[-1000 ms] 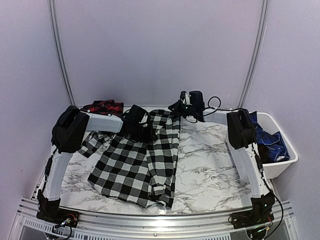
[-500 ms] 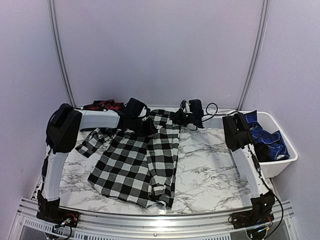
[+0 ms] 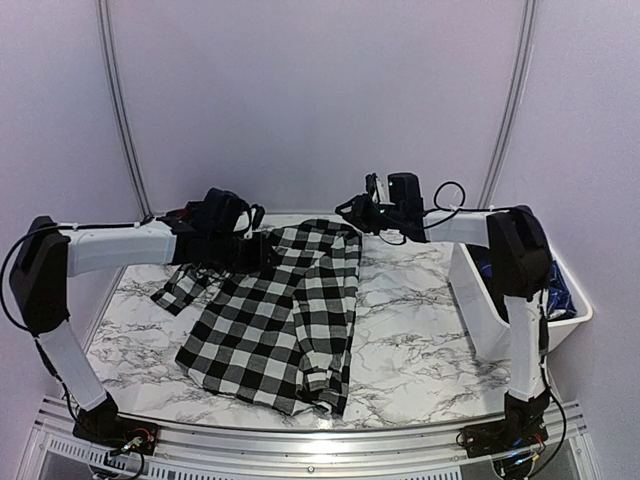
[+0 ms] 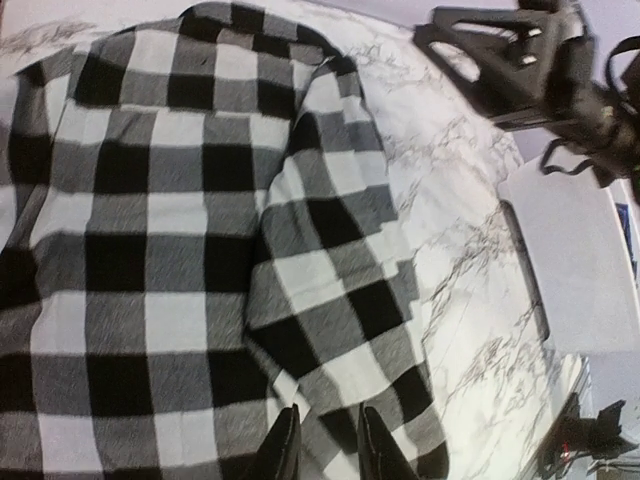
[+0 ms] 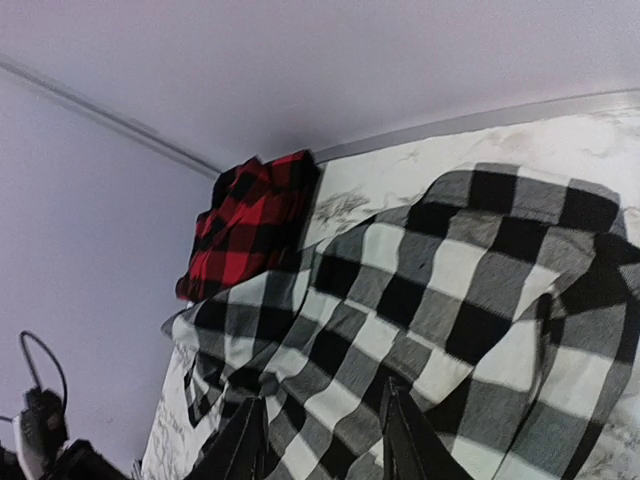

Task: Fold and stack the long sleeve shirts
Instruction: Smooth out the 1/3-folded shirt at the center of the board, then move the 1/3-folded shirt to the center of the board.

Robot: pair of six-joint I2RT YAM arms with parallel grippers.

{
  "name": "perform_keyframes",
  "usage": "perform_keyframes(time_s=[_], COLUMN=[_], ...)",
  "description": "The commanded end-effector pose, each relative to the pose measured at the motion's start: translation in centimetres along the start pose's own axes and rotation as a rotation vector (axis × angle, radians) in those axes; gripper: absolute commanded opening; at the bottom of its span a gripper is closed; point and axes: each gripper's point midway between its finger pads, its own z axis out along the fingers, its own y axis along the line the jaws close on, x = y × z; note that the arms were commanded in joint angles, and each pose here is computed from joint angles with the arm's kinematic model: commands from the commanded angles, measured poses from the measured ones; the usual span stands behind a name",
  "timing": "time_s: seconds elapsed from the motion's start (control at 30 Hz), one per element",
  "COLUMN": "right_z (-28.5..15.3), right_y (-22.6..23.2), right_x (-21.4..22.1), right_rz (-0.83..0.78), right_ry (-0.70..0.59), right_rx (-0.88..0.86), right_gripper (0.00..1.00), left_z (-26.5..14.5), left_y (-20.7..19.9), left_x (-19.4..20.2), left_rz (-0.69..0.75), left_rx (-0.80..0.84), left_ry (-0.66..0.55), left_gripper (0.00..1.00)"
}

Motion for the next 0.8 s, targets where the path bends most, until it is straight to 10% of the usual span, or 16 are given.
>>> perform_keyframes(time_s=[0.0,0.3,0.77], right_z=[-2.7,-7.3,-11.0], right_y=[4.0,4.6,9.2], right_x=[3.4,15.3,30.1], right_rz=[-0.081,-0.157,-0.229], right_ry=[0.002,0.184,0.464], right_rx=[-0.014,0.102,0.03], right_gripper=[0.37,0.4,0.4], left_z=[-3.0,-11.7,-13.3], left_y=[3.7,14.1,18.6], left_x=[5.0,9.6,17.3], left_rz=[0.0,-0.103,-0.247], left_rx=[-0.108,-0.593,-0.681], left_ry=[0.05,-0.07,0.063], left_gripper=[0.24,0.29,0.48])
